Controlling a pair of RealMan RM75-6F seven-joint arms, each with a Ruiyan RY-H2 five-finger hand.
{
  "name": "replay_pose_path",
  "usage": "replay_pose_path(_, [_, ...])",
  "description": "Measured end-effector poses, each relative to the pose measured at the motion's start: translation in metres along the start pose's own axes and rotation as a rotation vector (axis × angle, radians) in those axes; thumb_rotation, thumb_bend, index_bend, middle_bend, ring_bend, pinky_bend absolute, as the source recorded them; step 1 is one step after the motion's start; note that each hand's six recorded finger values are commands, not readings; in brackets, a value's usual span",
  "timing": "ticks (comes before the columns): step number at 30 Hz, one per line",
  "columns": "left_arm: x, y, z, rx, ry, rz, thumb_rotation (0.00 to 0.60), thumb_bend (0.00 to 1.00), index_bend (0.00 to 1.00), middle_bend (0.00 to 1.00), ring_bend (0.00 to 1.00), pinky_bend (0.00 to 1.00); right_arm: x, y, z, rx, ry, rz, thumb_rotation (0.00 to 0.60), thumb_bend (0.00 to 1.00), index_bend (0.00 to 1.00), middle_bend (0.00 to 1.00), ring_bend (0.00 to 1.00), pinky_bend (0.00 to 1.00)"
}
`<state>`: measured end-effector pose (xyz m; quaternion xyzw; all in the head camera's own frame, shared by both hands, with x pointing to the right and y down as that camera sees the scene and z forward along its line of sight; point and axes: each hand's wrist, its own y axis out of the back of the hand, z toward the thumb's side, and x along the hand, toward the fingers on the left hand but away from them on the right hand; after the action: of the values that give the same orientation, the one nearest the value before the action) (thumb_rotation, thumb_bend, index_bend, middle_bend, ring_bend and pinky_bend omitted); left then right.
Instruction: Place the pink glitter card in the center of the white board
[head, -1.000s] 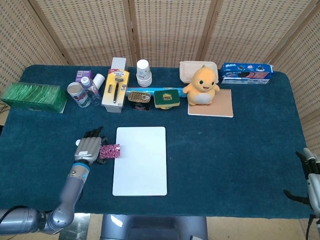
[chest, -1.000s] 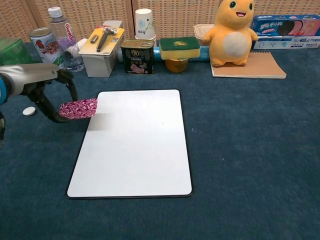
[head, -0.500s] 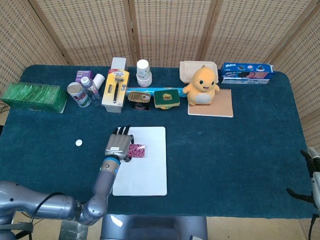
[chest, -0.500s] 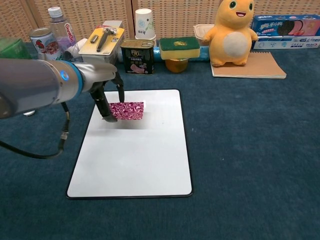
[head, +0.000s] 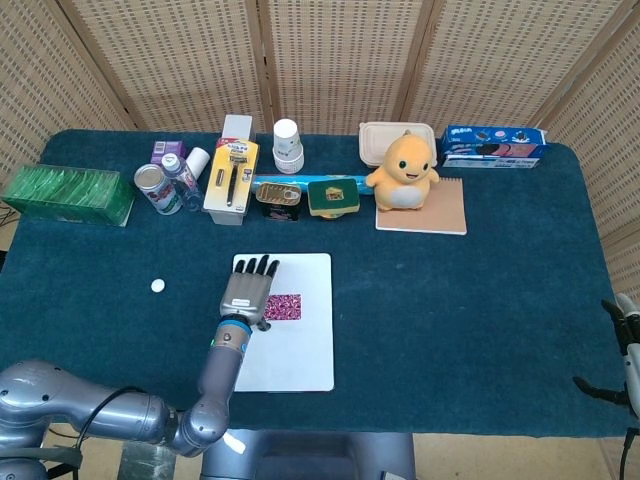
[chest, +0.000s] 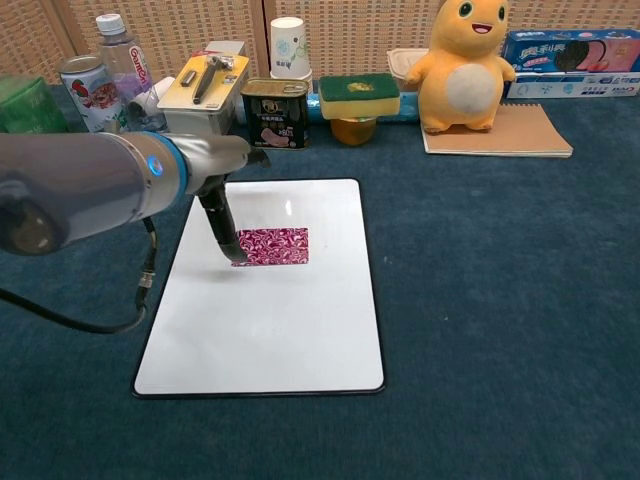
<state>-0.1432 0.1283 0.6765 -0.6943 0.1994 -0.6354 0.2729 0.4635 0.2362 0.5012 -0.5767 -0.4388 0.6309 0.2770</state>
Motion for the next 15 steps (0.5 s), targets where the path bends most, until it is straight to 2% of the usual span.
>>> replay_pose_path(7, [-0.004, 0.017, -0.057, -0.021, 0.057, 0.069, 0.600, 0.11, 0.00, 0.00, 0.00, 0.05, 0.001, -0.003, 0.002, 0.008, 0.006, 0.007, 0.600, 0.02, 0.00, 0.00, 0.00, 0.00])
replay_pose_path(15, [-0.015, 0.023, -0.147, -0.045, 0.101, 0.115, 0.600, 0.12, 0.00, 0.00, 0.00, 0.05, 0.003, -0.006, 0.006, 0.015, 0.013, 0.011, 0.600, 0.02, 0.00, 0.00, 0.00, 0.00])
